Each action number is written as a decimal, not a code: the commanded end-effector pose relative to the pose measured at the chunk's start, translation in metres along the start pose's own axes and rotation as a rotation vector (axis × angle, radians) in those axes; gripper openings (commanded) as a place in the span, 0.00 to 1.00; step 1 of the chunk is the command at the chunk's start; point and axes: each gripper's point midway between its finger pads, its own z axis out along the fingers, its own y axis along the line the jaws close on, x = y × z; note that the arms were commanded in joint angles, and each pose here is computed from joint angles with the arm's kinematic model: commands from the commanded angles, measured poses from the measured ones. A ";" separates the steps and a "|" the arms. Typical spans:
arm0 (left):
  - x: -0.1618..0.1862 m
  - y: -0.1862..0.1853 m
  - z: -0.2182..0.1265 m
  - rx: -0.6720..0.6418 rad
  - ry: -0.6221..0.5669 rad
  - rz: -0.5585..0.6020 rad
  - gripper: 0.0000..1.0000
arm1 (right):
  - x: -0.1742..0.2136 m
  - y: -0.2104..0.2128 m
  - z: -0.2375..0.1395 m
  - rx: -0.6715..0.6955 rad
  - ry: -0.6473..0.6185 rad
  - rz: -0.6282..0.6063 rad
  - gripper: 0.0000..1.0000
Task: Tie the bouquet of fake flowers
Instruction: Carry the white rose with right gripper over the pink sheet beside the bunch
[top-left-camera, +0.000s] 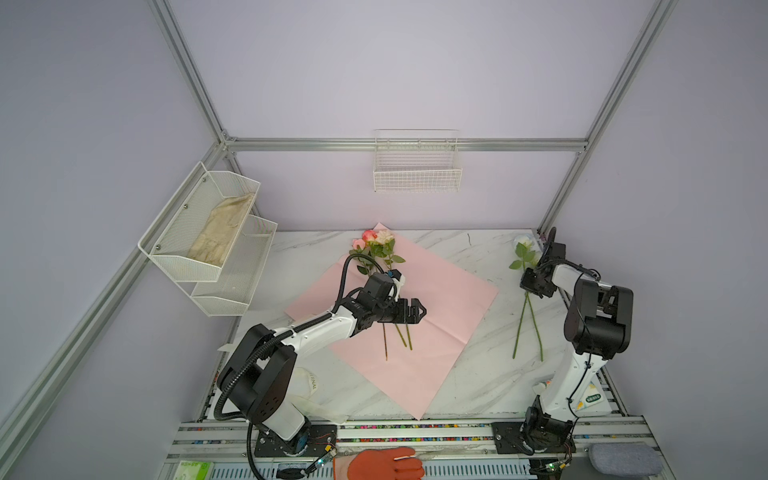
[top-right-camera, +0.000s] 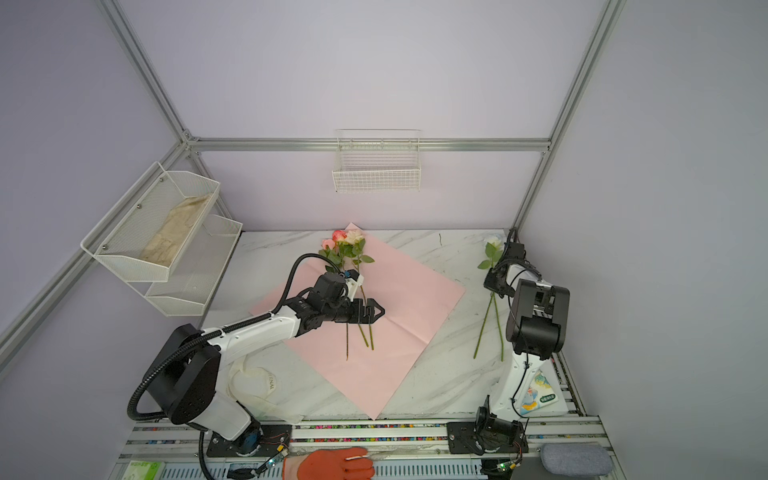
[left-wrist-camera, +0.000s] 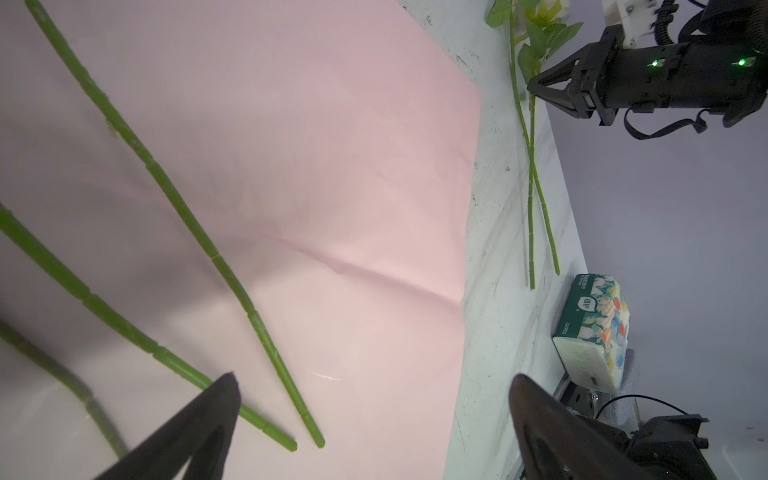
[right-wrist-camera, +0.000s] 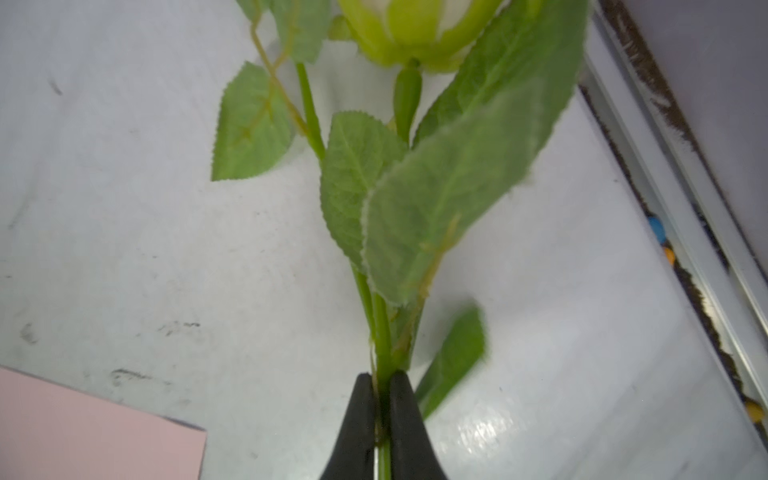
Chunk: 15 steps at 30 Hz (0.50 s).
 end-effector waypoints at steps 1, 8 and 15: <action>-0.036 -0.029 -0.015 0.050 -0.088 0.061 1.00 | 0.001 0.024 -0.027 -0.036 -0.014 -0.074 0.11; -0.036 -0.028 -0.017 0.047 -0.091 0.065 1.00 | 0.007 0.035 -0.039 0.106 -0.040 -0.181 0.11; -0.046 -0.006 -0.046 -0.098 -0.192 0.052 1.00 | 0.018 0.142 -0.080 -0.260 -0.086 -0.229 0.08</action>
